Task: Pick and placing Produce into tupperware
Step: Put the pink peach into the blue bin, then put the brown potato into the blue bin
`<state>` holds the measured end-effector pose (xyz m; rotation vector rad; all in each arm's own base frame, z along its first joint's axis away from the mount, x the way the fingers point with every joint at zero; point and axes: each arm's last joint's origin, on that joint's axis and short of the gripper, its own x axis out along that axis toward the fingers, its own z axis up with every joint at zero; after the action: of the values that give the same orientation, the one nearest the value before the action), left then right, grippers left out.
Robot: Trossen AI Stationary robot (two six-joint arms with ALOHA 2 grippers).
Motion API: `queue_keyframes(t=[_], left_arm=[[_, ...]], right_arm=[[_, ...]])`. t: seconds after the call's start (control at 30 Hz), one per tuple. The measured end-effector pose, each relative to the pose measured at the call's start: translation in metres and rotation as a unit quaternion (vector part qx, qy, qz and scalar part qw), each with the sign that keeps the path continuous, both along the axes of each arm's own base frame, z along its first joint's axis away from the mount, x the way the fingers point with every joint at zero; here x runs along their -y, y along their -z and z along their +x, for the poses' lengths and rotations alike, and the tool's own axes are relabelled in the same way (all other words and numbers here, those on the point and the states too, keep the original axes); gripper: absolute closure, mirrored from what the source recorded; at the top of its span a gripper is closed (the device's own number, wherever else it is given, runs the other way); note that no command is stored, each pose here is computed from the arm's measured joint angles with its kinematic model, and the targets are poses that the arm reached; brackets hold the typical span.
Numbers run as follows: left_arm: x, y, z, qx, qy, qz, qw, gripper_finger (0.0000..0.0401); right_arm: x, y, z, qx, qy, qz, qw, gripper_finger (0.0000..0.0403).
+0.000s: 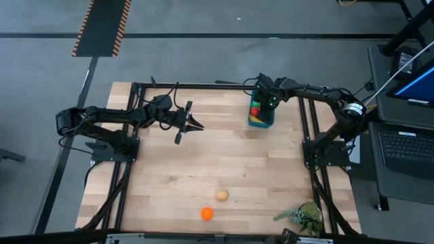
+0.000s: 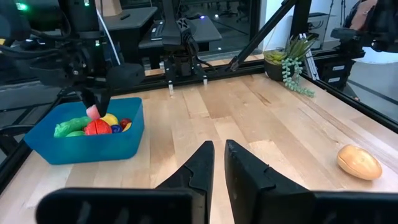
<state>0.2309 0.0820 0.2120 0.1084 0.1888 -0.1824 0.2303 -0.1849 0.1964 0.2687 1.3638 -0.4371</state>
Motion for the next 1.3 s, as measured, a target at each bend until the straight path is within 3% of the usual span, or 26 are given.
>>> queue_keyframes(t=[0.23,0.4,0.83,1.07,1.3], left_arm=[[0.0,0.0,0.0,0.0,0.0,0.0,1.0,0.0381],[0.0,0.0,0.0,0.0,0.0,0.0,1.0,0.0389],[0.0,0.001,0.0,-0.006,-0.004,-0.001,1.0,0.0396],[-0.001,0.0,-0.001,-0.007,-0.018,-0.014,1.0,0.0386],[0.003,0.002,-0.003,-0.03,-0.012,-0.023,0.999,0.0377]], right_arm=[[0.001,-0.001,0.004,0.017,0.002,-0.012,1.0,0.029],[0.002,-0.001,0.005,0.033,0.062,-0.006,0.998,0.0282],[-0.001,-0.002,0.003,0.019,0.047,0.0,0.999,0.0282],[-0.019,-0.03,0.002,0.058,0.027,-0.035,0.997,0.0285],[-0.059,-0.061,0.004,0.127,0.009,-0.053,0.99,0.0286]])
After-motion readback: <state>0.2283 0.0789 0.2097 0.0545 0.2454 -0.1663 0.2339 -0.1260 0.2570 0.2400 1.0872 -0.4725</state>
